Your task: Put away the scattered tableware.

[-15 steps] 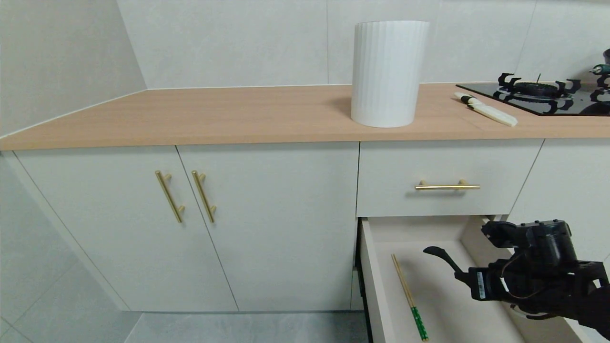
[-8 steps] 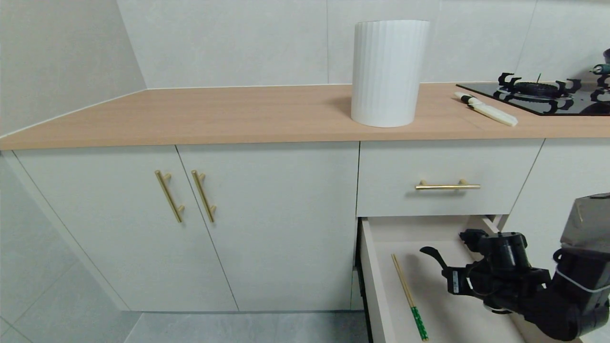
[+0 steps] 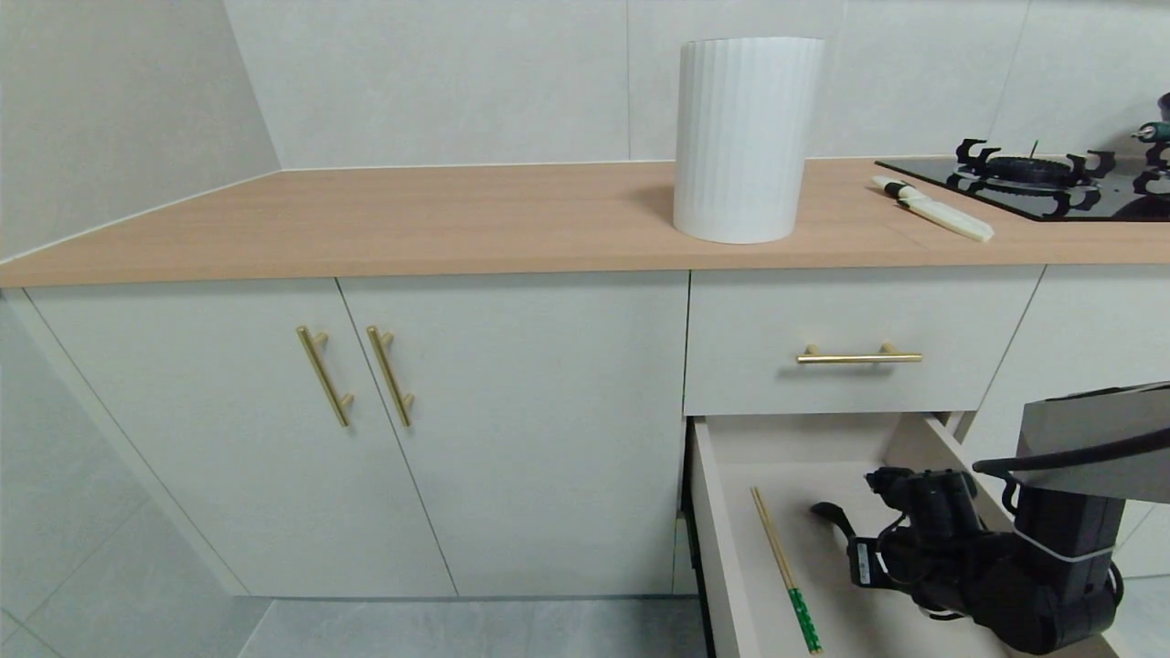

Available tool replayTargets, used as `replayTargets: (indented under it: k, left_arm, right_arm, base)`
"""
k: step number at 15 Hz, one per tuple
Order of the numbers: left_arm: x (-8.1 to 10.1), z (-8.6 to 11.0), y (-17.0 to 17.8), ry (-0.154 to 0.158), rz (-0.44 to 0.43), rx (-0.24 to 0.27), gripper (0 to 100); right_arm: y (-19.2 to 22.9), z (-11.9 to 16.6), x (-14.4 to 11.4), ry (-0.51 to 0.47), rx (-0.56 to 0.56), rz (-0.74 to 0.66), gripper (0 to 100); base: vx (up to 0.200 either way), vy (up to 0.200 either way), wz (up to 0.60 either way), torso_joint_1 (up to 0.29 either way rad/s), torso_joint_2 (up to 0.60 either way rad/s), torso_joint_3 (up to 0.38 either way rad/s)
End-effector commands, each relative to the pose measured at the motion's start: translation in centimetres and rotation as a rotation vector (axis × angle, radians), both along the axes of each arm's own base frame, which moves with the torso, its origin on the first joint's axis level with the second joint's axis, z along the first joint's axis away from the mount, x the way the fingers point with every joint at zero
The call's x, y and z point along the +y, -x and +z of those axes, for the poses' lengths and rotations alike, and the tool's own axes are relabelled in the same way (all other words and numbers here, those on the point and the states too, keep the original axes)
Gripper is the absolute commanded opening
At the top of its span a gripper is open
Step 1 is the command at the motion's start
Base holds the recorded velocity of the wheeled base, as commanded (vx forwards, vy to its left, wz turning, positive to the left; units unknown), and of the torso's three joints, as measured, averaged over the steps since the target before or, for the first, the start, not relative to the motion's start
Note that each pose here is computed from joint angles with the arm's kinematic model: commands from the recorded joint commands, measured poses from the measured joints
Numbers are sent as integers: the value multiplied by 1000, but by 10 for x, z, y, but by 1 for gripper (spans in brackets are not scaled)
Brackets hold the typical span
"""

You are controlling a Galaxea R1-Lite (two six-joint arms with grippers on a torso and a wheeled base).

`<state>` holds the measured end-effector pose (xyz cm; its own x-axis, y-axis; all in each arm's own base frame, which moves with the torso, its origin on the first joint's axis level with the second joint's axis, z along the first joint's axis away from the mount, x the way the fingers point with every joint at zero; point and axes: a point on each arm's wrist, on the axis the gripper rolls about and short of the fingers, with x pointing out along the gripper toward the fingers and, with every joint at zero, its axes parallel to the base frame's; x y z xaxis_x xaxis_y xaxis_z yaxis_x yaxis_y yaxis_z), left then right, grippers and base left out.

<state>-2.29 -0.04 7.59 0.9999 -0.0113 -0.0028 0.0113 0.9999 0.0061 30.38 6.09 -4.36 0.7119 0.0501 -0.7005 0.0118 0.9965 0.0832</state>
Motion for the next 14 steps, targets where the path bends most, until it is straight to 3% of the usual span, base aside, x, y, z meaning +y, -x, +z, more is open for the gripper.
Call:
replayTargets:
  k: [1, 5, 6, 11, 14]
  left_arm:
    - [0, 0, 0, 0, 1, 0, 100]
    - [0, 0, 0, 0, 1, 0, 100]
    - [0, 0, 0, 0, 1, 0, 100]
    - [0, 0, 0, 0, 1, 0, 100]
    - [0, 0, 0, 0, 1, 0, 100]
  right_arm:
    - [0, -5, 0, 3, 12, -1, 0]
    - [0, -4, 0, 4, 10, -3, 0]
    - [0, -4, 0, 5, 10, -4, 100]
    - [1, 1, -1, 1, -3, -7, 100]
    - [15, 25, -4, -7, -36, -8, 100]
  base:
    - [0, 0, 0, 0, 0, 0]
    - [0, 0, 0, 0, 0, 0]
    - [0, 0, 0, 0, 0, 0]
    - [0, 0, 0, 0, 0, 0]
    - [0, 0, 0, 0, 0, 0]
